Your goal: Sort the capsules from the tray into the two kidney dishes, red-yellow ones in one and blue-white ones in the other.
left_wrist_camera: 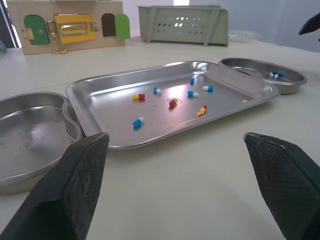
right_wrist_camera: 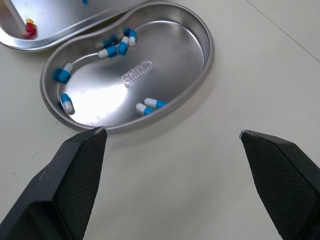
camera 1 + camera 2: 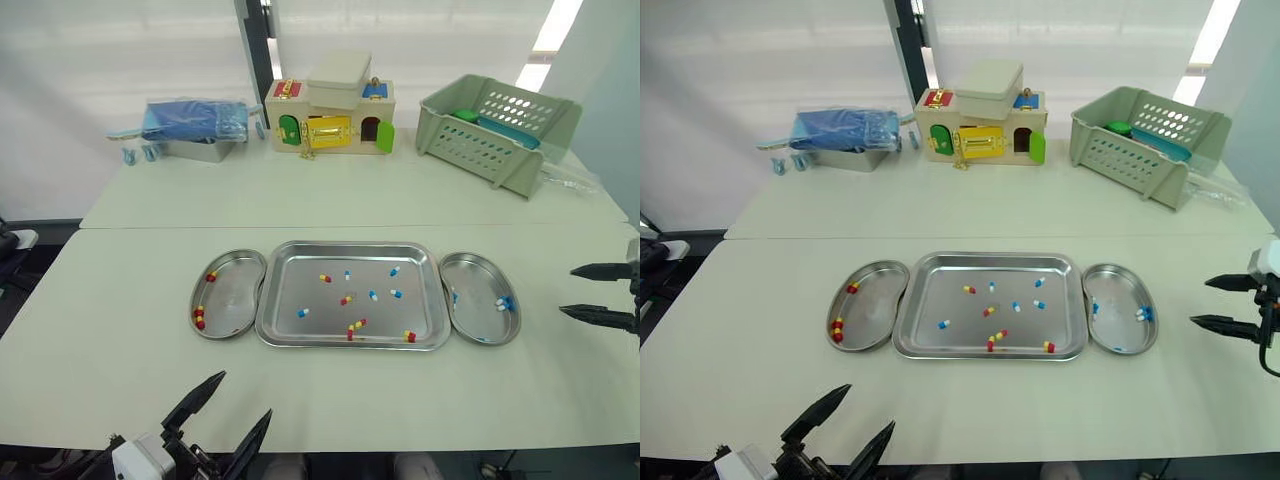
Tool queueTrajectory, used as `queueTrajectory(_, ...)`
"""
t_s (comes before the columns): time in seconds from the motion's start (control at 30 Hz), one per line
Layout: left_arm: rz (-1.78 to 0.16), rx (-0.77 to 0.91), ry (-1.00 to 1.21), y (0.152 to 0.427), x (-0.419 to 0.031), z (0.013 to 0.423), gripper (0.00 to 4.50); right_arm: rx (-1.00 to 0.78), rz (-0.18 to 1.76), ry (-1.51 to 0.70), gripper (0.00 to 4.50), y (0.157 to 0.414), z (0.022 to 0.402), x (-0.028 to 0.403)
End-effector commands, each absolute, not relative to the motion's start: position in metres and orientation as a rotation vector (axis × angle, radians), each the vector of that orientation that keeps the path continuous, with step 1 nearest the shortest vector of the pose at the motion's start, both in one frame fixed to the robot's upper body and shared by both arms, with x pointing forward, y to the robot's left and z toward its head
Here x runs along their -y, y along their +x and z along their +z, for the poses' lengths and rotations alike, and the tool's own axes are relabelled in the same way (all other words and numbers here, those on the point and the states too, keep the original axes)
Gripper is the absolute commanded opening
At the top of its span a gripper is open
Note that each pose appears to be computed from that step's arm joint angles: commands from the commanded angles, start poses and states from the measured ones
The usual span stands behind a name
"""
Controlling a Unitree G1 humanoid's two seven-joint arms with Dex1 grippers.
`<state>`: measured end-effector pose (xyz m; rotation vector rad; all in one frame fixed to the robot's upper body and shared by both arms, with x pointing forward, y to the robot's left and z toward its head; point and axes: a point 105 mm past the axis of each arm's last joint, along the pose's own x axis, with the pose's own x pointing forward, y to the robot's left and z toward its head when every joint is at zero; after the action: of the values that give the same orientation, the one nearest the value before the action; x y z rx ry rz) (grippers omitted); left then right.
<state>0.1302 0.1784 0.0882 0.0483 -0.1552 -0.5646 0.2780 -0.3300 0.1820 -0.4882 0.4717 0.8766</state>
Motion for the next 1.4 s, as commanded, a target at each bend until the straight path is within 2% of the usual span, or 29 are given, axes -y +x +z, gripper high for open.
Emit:
queueTrajectory(0.03,-0.542,0.158,0.065,0.129,-0.181,0.086,4.48,-0.390,1.006,-0.526,4.50,0.283,0.211,0.294)
queueTrajectory(0.27,-0.525,0.143,0.075,0.133,-0.189,0.083,4.48,-0.192,1.315,-0.525,4.50,0.292,0.241,0.190)
queueTrajectory(0.6,-0.517,0.143,0.081,0.135,-0.194,0.086,4.48,-0.166,1.677,-0.691,4.50,0.295,0.217,0.058)
queueTrajectory(0.83,-0.512,0.153,0.080,0.136,-0.193,0.086,4.48,-0.117,1.702,-0.749,4.50,0.314,0.192,-0.007)
queueTrajectory(1.0,-0.509,0.155,0.078,0.137,-0.193,0.085,4.48,-0.132,1.711,-0.785,4.50,0.323,0.173,-0.031)
queueTrajectory(1.1,-0.499,0.157,0.078,0.138,-0.195,0.087,4.50,-0.147,1.720,-0.794,3.84,0.324,0.161,-0.037)
queueTrajectory(1.2,-0.502,0.153,0.085,0.137,-0.195,0.085,4.50,-0.160,1.716,-0.815,2.82,0.326,0.149,-0.041)
queueTrajectory(1.4,-0.494,0.161,0.088,0.141,-0.195,0.087,4.50,-0.170,1.688,-0.831,2.82,0.332,0.135,-0.051)
